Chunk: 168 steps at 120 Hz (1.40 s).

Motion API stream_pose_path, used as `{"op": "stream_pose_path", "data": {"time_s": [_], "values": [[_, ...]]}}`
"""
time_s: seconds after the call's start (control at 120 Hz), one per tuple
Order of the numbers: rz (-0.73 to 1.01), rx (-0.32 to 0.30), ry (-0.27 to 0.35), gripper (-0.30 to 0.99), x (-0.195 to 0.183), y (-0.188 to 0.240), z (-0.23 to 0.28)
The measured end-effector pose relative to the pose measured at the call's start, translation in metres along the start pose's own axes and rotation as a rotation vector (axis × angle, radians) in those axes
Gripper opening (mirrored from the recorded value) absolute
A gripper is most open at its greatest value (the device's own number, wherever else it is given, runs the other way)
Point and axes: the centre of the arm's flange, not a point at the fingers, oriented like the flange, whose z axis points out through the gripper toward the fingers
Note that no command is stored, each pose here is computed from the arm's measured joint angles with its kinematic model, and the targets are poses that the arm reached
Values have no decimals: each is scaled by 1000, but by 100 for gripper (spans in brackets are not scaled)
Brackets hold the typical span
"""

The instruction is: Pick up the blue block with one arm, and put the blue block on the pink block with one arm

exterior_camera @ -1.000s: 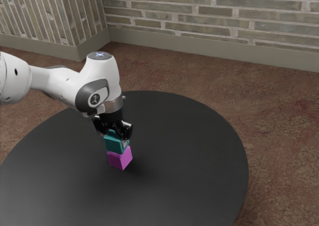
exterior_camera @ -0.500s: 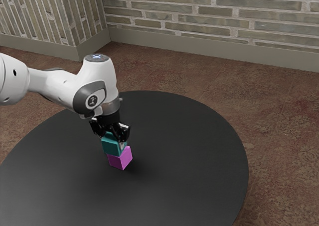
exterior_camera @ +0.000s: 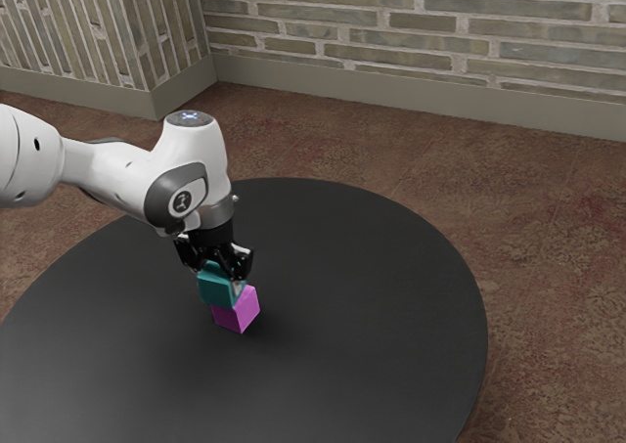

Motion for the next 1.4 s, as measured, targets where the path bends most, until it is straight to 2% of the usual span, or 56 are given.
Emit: {"op": "stream_pose_path", "data": {"time_s": [0.95,1.117,1.4], "values": [[1,6,-24,36,-5,-4,5],[4,-1,-19,45,-6,-4,10],[20,-1,-47,61,-10,-10,3]]}}
